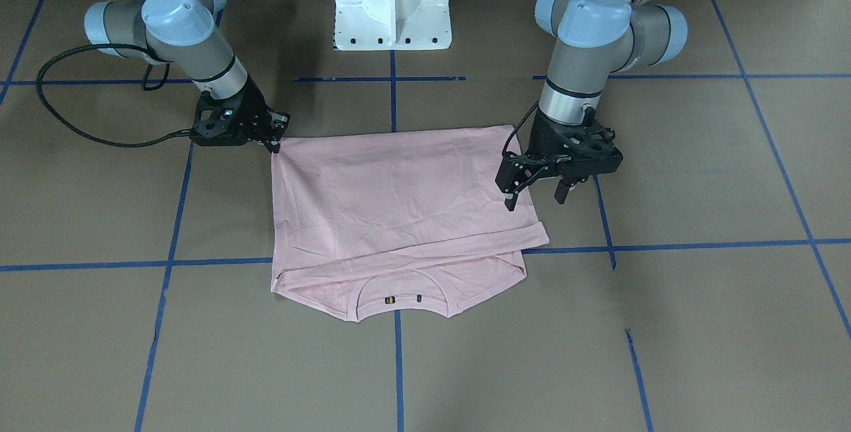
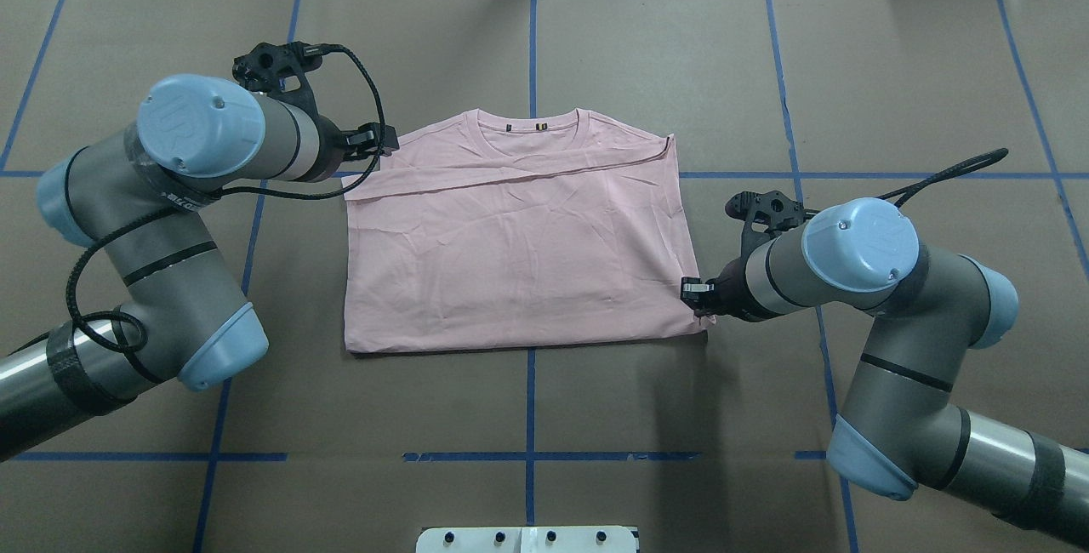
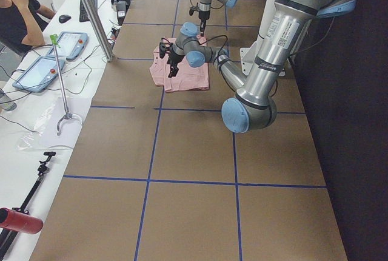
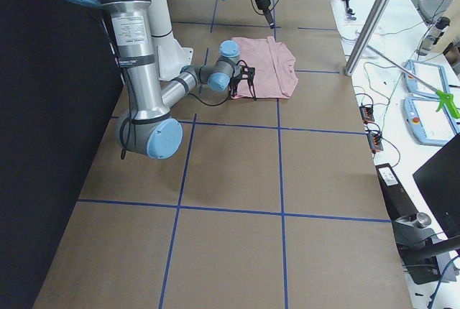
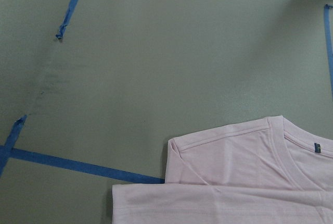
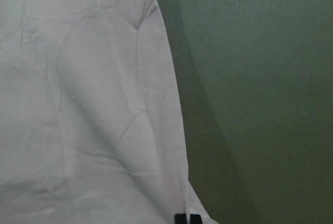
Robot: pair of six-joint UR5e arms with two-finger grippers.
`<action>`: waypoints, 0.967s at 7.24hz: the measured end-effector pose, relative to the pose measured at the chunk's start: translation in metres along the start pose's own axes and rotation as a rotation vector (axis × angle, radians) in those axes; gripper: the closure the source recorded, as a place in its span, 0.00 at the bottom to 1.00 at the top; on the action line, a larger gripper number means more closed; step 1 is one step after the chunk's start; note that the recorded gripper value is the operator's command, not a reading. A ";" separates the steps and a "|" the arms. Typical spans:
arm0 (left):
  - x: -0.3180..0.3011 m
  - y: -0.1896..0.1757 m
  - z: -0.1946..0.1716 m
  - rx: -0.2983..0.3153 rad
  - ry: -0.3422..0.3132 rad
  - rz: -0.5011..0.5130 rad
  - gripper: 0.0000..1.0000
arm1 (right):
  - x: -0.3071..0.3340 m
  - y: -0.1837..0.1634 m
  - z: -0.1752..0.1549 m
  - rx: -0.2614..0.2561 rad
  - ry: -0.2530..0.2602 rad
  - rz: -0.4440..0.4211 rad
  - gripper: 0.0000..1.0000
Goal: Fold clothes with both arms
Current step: 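Grasp the folded shirt's corner with the right gripper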
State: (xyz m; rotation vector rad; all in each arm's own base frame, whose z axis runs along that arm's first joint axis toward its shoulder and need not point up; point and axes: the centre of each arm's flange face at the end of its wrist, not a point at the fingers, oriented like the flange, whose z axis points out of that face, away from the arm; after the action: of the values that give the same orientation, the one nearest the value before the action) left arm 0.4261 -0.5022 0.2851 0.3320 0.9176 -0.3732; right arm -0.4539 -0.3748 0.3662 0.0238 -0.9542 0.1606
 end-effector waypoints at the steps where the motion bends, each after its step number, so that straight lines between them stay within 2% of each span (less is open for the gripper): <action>1: 0.001 0.000 0.000 -0.001 0.001 0.001 0.00 | -0.003 0.003 0.001 -0.004 -0.001 -0.004 0.00; 5: 0.002 0.001 -0.002 -0.001 0.006 0.002 0.00 | -0.001 0.008 0.007 -0.022 0.008 -0.007 0.00; 6: 0.003 0.001 -0.004 0.000 0.010 0.002 0.00 | 0.001 0.010 0.012 -0.029 0.018 -0.007 0.14; 7: 0.004 0.001 -0.006 0.001 0.013 0.003 0.00 | 0.003 0.013 0.018 -0.035 0.027 -0.006 0.45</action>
State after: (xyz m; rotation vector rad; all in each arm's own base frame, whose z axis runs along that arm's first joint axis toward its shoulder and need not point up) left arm 0.4249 -0.4995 0.2787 0.3371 0.9300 -0.3694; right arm -0.4688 -0.3637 0.3782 -0.0075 -0.9297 0.1385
